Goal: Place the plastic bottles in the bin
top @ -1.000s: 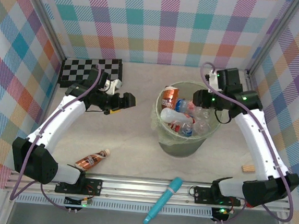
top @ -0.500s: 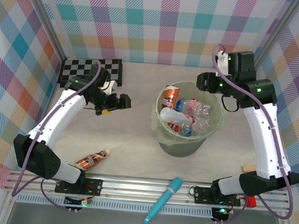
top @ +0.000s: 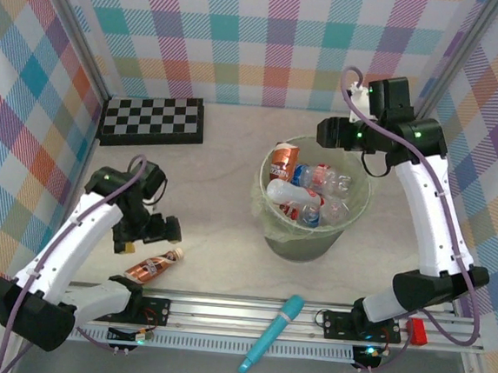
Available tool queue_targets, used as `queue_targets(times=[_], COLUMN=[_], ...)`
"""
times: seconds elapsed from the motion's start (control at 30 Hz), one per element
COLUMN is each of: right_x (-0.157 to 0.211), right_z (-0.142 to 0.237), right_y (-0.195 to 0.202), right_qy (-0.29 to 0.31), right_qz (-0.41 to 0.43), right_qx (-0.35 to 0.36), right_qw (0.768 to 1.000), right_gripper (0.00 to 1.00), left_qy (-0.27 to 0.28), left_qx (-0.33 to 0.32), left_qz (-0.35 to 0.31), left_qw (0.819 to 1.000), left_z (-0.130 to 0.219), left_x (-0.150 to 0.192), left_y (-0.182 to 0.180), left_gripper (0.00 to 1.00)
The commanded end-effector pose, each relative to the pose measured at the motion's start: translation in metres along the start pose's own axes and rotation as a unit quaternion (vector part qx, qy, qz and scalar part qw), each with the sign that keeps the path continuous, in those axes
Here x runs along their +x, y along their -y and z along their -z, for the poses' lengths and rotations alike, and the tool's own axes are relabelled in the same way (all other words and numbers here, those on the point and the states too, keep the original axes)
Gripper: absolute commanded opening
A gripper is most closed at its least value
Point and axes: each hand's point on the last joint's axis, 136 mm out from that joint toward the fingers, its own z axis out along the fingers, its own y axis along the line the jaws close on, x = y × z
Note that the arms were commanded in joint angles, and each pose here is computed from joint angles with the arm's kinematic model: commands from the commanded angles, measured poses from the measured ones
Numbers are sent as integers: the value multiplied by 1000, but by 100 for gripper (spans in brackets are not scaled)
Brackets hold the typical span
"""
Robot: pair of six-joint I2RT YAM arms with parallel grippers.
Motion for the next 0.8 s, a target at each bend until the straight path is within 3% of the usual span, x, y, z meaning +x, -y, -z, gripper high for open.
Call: queue_targets(times=[0.0, 0.2, 0.37, 0.77], right_x=[-5, 2, 6, 10], right_z=[6, 12, 17, 24], right_y=[-8, -4, 1, 5], right_qy=[3, 3, 3, 9], right_qz=[15, 20, 21, 17], right_qx=[-20, -10, -1, 3], right_qw=[1000, 1000, 1000, 1000], right_gripper=[67, 67, 67, 67], left_qy=[-2, -2, -33, -55], left_qx=[-37, -62, -85, -145], left_qz=[24, 13, -14, -55], left_qw=[999, 998, 996, 986], left_z=[-17, -56, -86, -111], left_x=[0, -10, -6, -10], left_y=[-8, -9, -3, 9], left_gripper=[100, 100, 100, 100])
